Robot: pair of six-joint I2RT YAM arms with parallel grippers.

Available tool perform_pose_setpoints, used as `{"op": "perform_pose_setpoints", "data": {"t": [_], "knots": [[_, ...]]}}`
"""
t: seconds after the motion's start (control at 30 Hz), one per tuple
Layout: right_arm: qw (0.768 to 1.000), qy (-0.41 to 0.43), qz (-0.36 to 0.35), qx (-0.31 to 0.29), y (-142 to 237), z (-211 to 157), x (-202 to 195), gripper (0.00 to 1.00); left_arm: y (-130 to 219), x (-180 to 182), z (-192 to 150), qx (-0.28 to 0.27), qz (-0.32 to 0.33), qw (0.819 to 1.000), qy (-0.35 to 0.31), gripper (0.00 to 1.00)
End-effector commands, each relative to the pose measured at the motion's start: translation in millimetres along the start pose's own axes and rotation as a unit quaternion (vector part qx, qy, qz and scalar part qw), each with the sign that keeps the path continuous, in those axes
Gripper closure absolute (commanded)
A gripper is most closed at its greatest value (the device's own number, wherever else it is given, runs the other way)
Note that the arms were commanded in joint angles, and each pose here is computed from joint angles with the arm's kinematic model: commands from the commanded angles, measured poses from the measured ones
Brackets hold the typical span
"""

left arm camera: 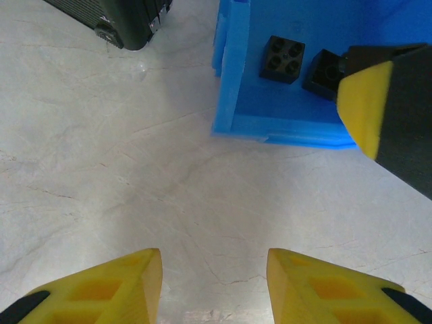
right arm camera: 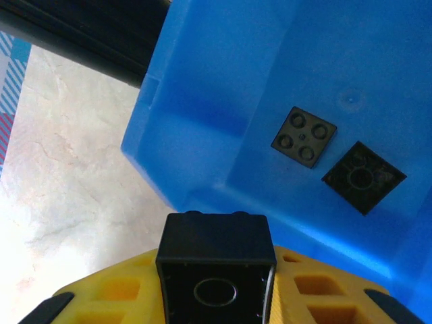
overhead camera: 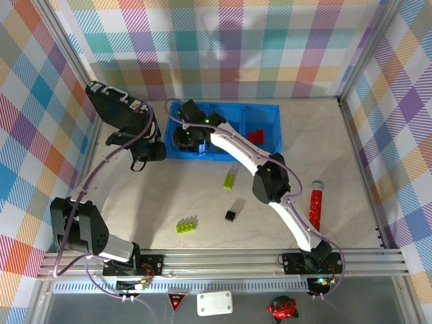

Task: Sort the legos into containers by color
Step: Place the lego in the container.

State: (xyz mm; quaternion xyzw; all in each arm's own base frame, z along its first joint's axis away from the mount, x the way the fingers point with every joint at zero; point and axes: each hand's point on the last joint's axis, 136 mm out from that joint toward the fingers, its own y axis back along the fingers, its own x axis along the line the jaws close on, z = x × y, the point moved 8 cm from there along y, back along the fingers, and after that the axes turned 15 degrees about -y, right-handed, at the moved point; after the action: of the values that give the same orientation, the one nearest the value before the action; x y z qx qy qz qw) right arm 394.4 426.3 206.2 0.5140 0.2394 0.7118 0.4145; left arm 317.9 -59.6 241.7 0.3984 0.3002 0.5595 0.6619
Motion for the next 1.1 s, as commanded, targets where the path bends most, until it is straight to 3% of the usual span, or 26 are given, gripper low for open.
{"op": "perform_pose_setpoints", "data": {"t": [0.0,0.43,0.83,1.07], "knots": [[0.999,0.016,0.014,-0.037,1,15,5,0.68,7,6,-3,-0.008,0.005,1.000,0.011,0.55],[0.998,0.024,-0.009,-0.062,-25,28,-16,0.67,8,7,-3,-0.007,0.012,1.000,0.009,0.55],[0.997,0.028,0.011,-0.069,-42,35,-22,0.64,7,6,-3,-0.007,0.006,1.000,0.009,0.55],[0.995,0.033,0.013,-0.089,-32,43,-17,0.45,9,6,-2,-0.009,0.005,1.000,0.009,0.55]]}}
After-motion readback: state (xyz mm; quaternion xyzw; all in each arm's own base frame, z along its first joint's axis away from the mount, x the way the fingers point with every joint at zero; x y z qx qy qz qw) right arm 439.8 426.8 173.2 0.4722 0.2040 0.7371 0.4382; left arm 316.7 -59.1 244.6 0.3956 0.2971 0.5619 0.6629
